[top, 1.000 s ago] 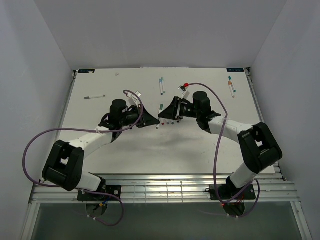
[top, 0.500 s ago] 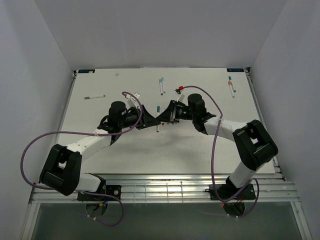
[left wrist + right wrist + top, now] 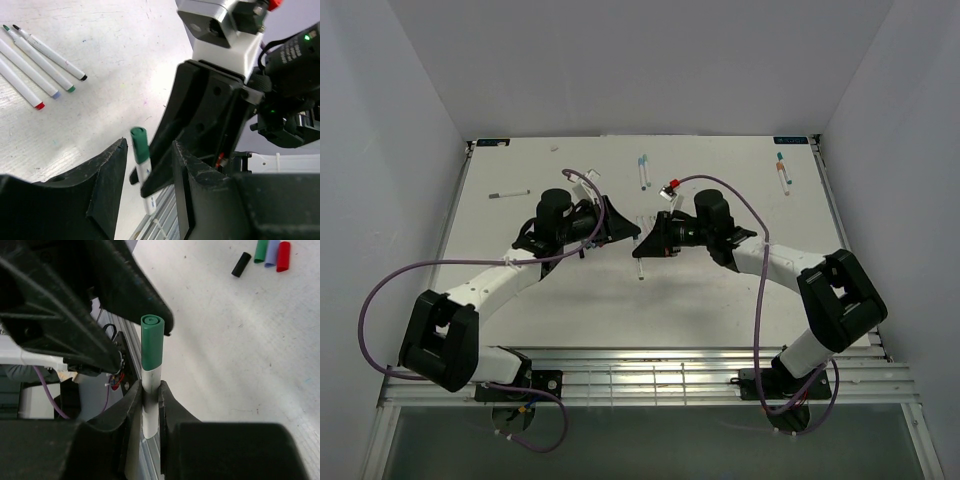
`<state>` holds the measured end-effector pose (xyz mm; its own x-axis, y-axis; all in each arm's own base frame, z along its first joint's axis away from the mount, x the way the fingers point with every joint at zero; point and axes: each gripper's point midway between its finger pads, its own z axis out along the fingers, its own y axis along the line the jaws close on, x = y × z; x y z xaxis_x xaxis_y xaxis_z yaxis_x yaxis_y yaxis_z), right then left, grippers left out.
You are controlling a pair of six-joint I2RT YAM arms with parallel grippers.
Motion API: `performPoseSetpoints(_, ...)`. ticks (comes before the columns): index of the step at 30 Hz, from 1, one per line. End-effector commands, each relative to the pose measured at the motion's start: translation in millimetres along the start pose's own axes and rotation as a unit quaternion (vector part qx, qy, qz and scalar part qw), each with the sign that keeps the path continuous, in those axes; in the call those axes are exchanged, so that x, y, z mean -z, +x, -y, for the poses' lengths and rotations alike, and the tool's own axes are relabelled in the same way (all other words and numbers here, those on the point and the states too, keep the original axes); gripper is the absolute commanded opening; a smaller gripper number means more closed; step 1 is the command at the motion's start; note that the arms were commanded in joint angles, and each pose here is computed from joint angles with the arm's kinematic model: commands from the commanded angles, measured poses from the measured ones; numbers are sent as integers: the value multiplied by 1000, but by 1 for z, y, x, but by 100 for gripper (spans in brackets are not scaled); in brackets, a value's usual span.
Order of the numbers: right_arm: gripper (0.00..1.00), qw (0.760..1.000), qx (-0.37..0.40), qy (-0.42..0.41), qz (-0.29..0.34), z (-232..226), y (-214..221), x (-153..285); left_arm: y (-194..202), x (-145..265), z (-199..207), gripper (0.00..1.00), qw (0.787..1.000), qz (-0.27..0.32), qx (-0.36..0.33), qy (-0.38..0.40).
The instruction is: Open the pen caps
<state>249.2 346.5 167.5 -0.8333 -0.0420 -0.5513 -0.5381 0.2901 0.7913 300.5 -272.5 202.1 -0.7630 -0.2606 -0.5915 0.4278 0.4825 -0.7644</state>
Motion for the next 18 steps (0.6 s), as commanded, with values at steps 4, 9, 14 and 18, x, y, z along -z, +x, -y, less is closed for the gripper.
performPoseSetpoints(4,8,999,24,-48,-1,-27,2,3,-7,-3,1,49,1000,2,-8,-4)
performPoseSetpoints(9,8,998,22,-57,3,-32,1,3,-7,-2,0,45,1000,2,-10,-9)
performPoseSetpoints(14,8,999,21,-48,14,-28,-5,0,-7,-1,2,38,1000,1,-11,-6)
performPoseSetpoints(18,8,999,7,-39,19,-24,-9,-3,-5,1,-1,27,1000,2,-8,-14)
